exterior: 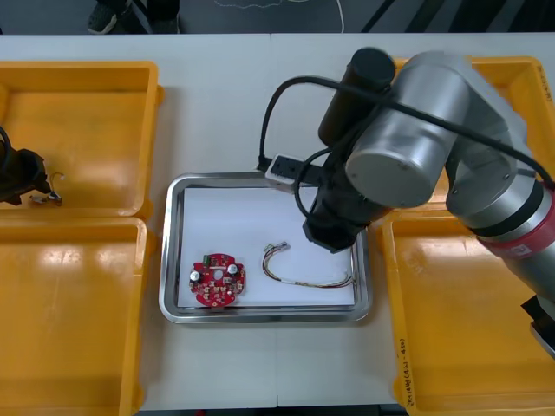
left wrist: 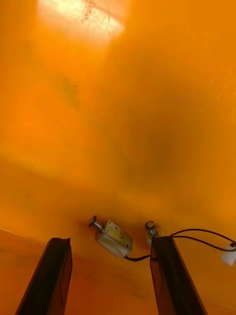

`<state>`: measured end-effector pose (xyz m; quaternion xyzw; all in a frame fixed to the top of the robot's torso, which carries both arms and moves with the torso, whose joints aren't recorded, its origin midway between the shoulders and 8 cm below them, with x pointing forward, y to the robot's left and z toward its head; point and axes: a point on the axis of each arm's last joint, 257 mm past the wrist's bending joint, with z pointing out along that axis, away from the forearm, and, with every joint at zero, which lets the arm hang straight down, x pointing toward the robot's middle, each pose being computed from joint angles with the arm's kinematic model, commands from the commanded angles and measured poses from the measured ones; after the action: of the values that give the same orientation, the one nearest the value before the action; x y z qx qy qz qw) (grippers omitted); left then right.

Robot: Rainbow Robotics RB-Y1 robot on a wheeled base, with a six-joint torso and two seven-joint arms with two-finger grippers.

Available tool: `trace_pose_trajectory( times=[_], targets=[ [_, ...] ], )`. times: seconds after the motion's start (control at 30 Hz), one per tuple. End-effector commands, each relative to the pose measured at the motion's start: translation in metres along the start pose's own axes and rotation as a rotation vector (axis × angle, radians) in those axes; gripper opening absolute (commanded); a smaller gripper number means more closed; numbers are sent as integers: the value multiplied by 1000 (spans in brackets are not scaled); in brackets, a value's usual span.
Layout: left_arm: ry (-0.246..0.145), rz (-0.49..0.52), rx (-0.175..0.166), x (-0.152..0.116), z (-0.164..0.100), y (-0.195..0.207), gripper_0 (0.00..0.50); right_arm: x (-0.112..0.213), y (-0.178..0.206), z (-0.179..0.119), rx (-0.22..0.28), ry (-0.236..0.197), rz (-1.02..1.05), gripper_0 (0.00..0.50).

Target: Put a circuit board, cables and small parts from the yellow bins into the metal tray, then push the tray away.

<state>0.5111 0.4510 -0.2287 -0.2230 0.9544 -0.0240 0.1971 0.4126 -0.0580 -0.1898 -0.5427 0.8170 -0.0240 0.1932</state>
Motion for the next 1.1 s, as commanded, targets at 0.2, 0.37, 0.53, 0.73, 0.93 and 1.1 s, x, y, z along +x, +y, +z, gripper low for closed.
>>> trace_pose_trajectory(
  times=[0.2,0.37,0.53,0.73,0.93,1.1],
  targets=[
    [-38,145,8,-16,-6,-13,469,13,-81,-70,113,-61,170,412],
    [-18,118,2,-17,-5,-9,488,30,-113,-87,132,-79,267,412],
    [5,94,0,-21,-6,-6,500,52,-141,-97,151,-70,350,411],
    [26,85,-1,-19,-8,-6,500,82,-168,-106,161,-51,452,411],
    [45,78,1,-14,-4,-7,500,107,-192,-111,188,-25,547,412],
    [62,66,3,-8,3,-8,500,126,-207,-112,209,-5,609,412]
  ],
)
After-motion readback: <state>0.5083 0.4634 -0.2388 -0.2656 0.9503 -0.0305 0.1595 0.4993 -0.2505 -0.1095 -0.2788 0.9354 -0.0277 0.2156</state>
